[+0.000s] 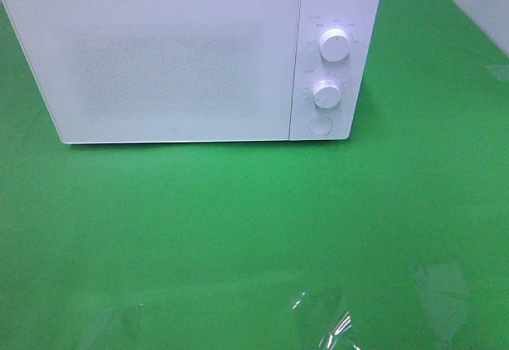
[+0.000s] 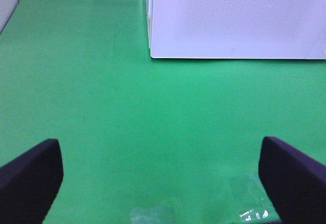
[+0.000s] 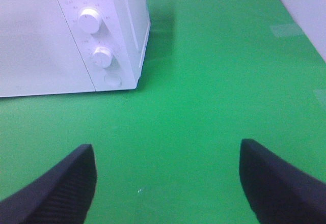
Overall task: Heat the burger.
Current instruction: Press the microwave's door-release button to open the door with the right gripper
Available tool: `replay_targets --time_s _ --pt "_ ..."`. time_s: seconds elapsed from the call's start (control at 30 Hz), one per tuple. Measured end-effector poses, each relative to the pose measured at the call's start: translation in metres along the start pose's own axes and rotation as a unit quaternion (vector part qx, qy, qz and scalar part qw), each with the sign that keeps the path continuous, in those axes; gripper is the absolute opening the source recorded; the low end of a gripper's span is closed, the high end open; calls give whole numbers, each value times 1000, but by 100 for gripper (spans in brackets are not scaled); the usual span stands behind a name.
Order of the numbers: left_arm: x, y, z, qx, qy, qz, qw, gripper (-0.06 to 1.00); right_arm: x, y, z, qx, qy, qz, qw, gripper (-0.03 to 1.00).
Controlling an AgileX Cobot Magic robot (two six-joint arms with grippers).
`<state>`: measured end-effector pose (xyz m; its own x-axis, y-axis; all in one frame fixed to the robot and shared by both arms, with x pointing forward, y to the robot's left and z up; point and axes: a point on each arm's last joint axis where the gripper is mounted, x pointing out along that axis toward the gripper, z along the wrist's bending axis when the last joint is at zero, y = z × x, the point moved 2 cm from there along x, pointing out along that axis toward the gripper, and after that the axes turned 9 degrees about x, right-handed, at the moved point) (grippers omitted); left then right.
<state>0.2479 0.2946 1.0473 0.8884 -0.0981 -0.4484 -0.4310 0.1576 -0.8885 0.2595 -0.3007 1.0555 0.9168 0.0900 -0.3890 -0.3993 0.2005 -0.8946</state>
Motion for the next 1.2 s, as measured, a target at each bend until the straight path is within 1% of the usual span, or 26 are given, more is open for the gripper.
replay_targets --time_s 0.1,0.17,0.27,0.33,0.37,0.4,0.43,0.5,0.53,0.57,0.6,0.63,0.67,0.73,0.83,0.87,1.2 --pt "0 0 0 0 0 0 1000 96 7 -6 2 -1 0 2 1000 76" --pt "0 0 0 0 0 0 1000 96 21 -16 6 -3 0 7 1000 76" --pt "0 0 0 0 0 0 1000 96 25 -18 7 -3 0 8 1000 76" --pt "0 0 0 0 0 0 1000 96 45 -31 12 -6 -3 6 1000 76" --pt "0 0 0 0 0 0 1000 96 45 -31 12 -6 -3 6 1000 76" --pt "0 0 0 0 0 0 1000 96 55 -37 14 -7 -6 1 1000 76" --pt "0 0 0 0 0 0 1000 96 55 -37 14 -7 -6 1 1000 76" --pt "0 0 0 0 0 0 1000 96 73 -40 16 -8 -6 8 1000 76" --pt "0 0 0 0 0 0 1000 96 73 -40 16 -8 -6 8 1000 76" --pt "0 0 0 0 0 0 1000 96 83 -43 17 -9 -7 12 1000 76" --pt "0 0 0 0 0 0 1000 96 83 -43 17 -9 -7 12 1000 76" --pt "0 0 0 0 0 0 1000 96 93 -45 19 -9 -7 14 1000 76" --pt "0 0 0 0 0 0 1000 96 93 -45 19 -9 -7 14 1000 76" --pt "0 0 0 0 0 0 1000 96 109 -48 21 -10 -8 18 1000 76" --pt "0 0 0 0 0 0 1000 96 117 -49 22 -10 -9 18 1000 76" --pt "0 0 0 0 0 0 1000 96 127 -50 23 -11 -10 20 1000 76" --pt "0 0 0 0 0 0 1000 96 165 -47 25 -9 -20 5 1000 79"
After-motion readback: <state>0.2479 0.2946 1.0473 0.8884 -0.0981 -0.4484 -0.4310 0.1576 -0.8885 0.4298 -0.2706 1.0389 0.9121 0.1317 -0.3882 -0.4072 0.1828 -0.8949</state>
